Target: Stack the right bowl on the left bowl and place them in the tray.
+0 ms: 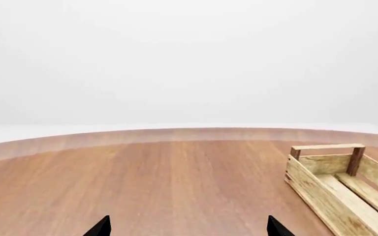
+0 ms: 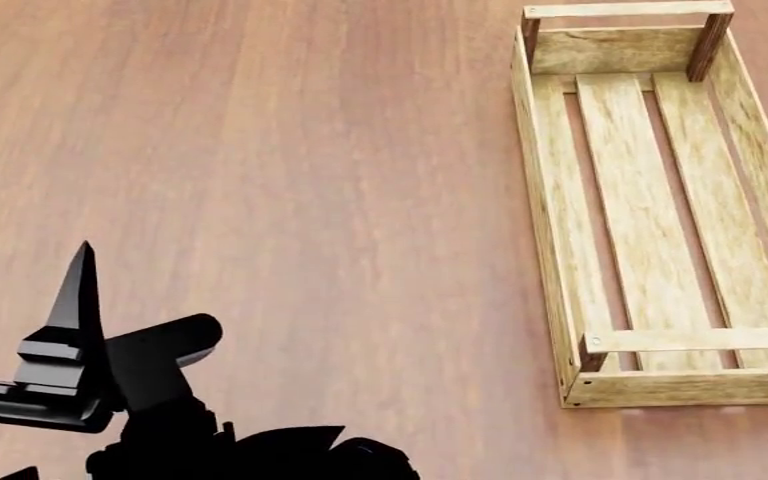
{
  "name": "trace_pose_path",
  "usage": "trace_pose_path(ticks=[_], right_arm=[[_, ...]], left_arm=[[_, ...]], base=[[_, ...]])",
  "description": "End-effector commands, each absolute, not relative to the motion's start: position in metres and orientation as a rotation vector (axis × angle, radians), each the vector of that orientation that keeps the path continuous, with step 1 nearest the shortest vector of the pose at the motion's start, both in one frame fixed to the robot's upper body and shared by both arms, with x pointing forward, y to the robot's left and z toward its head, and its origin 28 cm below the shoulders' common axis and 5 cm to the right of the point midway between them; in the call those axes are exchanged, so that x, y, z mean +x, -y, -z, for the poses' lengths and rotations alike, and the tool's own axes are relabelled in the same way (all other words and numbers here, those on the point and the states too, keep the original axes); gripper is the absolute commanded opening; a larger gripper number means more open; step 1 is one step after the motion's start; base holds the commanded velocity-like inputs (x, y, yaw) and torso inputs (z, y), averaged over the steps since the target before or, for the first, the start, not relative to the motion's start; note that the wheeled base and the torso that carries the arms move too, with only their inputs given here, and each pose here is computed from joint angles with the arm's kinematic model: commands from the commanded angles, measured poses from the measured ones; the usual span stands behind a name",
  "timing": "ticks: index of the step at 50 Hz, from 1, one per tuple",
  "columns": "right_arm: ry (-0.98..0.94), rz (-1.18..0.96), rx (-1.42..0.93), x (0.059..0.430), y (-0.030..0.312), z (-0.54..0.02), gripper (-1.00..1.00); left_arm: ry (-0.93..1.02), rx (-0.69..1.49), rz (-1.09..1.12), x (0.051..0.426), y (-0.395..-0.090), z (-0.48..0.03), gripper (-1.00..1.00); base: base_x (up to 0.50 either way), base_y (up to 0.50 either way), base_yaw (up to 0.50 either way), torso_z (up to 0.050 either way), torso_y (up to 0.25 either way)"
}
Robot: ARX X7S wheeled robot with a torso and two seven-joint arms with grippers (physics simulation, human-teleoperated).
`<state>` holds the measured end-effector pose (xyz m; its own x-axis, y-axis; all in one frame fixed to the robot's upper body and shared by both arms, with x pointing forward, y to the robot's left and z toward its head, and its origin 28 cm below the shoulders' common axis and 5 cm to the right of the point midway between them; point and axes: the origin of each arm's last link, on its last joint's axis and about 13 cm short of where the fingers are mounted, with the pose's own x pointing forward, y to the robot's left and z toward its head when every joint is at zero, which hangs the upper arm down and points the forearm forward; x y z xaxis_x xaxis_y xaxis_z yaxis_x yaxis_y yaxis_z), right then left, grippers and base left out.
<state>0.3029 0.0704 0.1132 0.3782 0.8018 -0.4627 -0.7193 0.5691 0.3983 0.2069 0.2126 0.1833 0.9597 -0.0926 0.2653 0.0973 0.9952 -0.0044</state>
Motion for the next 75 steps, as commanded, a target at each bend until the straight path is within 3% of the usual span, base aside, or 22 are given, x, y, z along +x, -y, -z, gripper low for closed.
trace_pose_path(ticks=[1,17,35,36,65,75], right_arm=[[-0.721,-0.968,0.127,0.303,-0.067,-0.109,1.00],[-0.890,-0.955,0.065,0.295,-0.059,-0.097,1.00],[-0.917,-0.958,0.065,0.295,-0.056,-0.092,1.00],[-0.915,-0.956,0.065,0.295,-0.056,-0.092,-1.00],[-0.852,-0.930,0.075,0.300,-0.057,-0.094,-1.00],[-0.830,-0.915,0.081,0.305,-0.056,-0.099,-1.00]], left_arm=[[0.271,-0.022,0.100,0.207,-0.212,-0.184,1.00],[0.281,-0.027,0.093,0.206,-0.213,-0.185,1.00],[0.282,-0.033,0.083,0.205,-0.214,-0.183,1.00],[0.281,-0.032,0.083,0.205,-0.214,-0.183,1.00],[0.269,-0.057,0.092,0.205,-0.215,-0.184,1.00],[0.271,-0.058,0.089,0.205,-0.214,-0.184,1.00]], base=[[0.00,0.00,0.00,0.000,0.000],[0.00,0.00,0.00,0.000,0.000],[0.00,0.00,0.00,0.000,0.000],[0.00,0.00,0.00,0.000,0.000],[0.00,0.00,0.00,0.000,0.000],[0.00,0.00,0.00,0.000,0.240]])
